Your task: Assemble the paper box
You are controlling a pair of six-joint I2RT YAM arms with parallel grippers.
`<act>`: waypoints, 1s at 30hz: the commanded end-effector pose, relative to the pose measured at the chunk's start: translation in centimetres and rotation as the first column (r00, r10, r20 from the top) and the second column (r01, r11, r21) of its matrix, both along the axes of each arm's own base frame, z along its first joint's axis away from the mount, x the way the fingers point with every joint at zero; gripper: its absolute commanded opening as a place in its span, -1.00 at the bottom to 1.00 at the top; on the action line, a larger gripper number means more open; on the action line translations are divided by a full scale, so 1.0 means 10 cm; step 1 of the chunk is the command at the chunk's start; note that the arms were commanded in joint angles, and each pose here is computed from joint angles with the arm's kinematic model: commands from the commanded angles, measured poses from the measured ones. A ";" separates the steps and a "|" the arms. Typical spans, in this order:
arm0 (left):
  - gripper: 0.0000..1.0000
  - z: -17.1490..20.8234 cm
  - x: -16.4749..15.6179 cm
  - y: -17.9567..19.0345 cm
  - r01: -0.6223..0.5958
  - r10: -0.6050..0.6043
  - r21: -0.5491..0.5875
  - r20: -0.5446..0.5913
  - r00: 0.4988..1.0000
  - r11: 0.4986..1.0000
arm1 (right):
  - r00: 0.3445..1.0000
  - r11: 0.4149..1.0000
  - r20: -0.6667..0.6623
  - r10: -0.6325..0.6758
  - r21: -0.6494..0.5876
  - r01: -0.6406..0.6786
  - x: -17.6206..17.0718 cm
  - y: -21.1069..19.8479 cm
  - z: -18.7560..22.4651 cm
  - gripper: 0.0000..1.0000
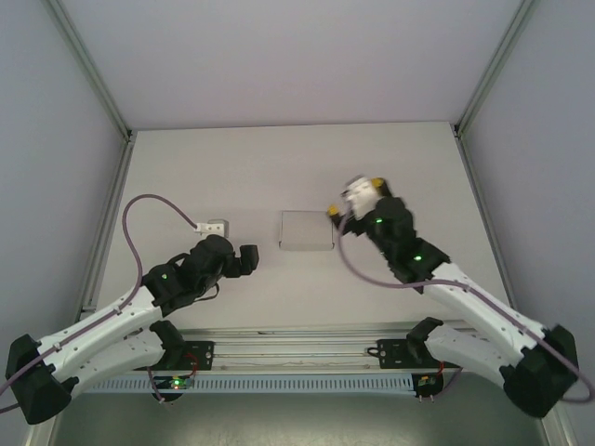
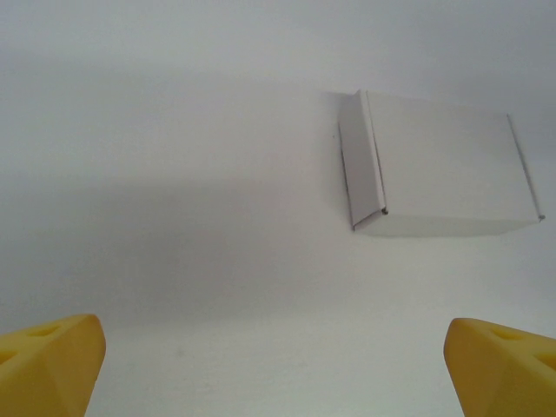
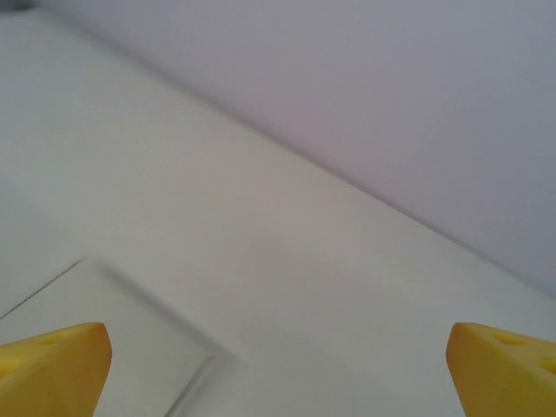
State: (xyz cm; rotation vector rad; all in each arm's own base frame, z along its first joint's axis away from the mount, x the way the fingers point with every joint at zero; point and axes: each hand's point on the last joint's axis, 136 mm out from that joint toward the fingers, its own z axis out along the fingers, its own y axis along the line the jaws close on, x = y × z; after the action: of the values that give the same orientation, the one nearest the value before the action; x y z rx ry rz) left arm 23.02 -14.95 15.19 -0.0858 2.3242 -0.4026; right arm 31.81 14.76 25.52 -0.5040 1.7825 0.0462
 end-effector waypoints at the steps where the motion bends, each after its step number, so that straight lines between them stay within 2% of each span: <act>1: 1.00 0.24 0.19 0.22 -0.118 0.110 0.087 0.086 0.990 0.989 | 0.985 0.974 -0.129 -0.112 0.181 0.135 0.00 -0.30 -0.31 0.96; 4: 1.00 0.40 0.41 0.52 -0.245 0.206 0.215 0.188 0.960 0.946 | 0.948 0.938 -0.085 -0.307 0.139 0.317 0.06 -0.76 -0.43 0.97; 6: 1.00 0.46 0.61 0.83 -0.367 0.284 0.310 0.282 0.916 0.877 | 0.917 0.899 -0.069 -0.393 0.184 0.399 0.08 -1.06 -0.57 0.96; 8: 1.00 0.41 0.74 1.21 -0.499 0.396 0.354 0.325 0.859 0.791 | 0.907 0.871 -0.087 -0.411 0.257 0.419 0.09 -1.26 -0.74 0.97; 10: 1.00 0.28 0.88 1.41 -0.505 0.393 0.373 0.337 0.855 0.778 | 0.908 0.855 -0.058 -0.415 0.315 0.411 0.10 -1.40 -0.80 0.97; 11: 1.00 0.20 0.94 1.50 -0.511 0.390 0.363 0.357 0.848 0.779 | 0.906 0.848 -0.035 -0.423 0.338 0.409 0.07 -1.46 -0.90 0.97; 14: 1.00 0.05 1.08 1.71 -0.521 0.374 0.338 0.414 0.830 0.784 | 0.914 0.873 0.092 -0.395 0.347 0.342 0.08 -1.44 -0.84 0.96; 16: 1.00 -0.02 1.14 1.83 -0.532 0.384 0.326 0.422 0.822 0.781 | 0.934 0.899 0.080 -0.349 0.309 0.310 0.16 -1.36 -0.92 0.97; 19: 1.00 -0.24 1.24 1.88 -0.502 0.361 0.325 0.405 0.840 0.802 | 0.956 0.938 0.101 -0.274 0.247 0.243 0.27 -1.24 -0.99 0.97; 21: 1.00 -0.34 1.34 1.81 -0.450 0.290 0.352 0.423 0.859 0.820 | 0.939 0.933 0.151 -0.308 0.243 0.266 0.29 -1.30 -0.99 0.97; 23: 1.00 -0.35 1.43 1.69 -0.393 0.230 0.353 0.422 0.877 0.849 | 0.944 0.928 0.127 -0.305 0.262 0.265 0.32 -1.34 -1.10 0.97; 26: 1.00 -0.42 1.51 1.59 -0.353 0.168 0.323 0.483 0.859 0.878 | 0.979 0.959 0.099 -0.180 0.240 0.152 0.43 -1.16 -1.31 0.96; 27: 1.00 -0.50 1.54 1.59 -0.345 0.163 0.305 0.493 0.855 0.888 | 0.978 0.951 0.111 -0.176 0.277 0.139 0.51 -1.15 -1.28 0.96; 29: 0.99 -0.53 1.58 1.65 -0.367 0.179 0.282 0.523 0.833 0.887 | 0.962 0.915 -0.061 -0.268 0.296 0.273 0.63 -1.44 -1.44 0.97; 30: 1.00 -0.60 1.57 1.64 -0.334 0.180 0.280 0.460 0.870 0.900 | 0.950 0.911 -0.057 -0.306 0.272 0.309 0.73 -1.47 -1.42 0.97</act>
State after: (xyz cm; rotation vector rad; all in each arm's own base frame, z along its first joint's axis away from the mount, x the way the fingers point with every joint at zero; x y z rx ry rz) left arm 37.33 1.59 5.89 -0.1448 2.0191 0.1999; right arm 36.65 0.70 8.29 -0.0552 1.8735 0.0647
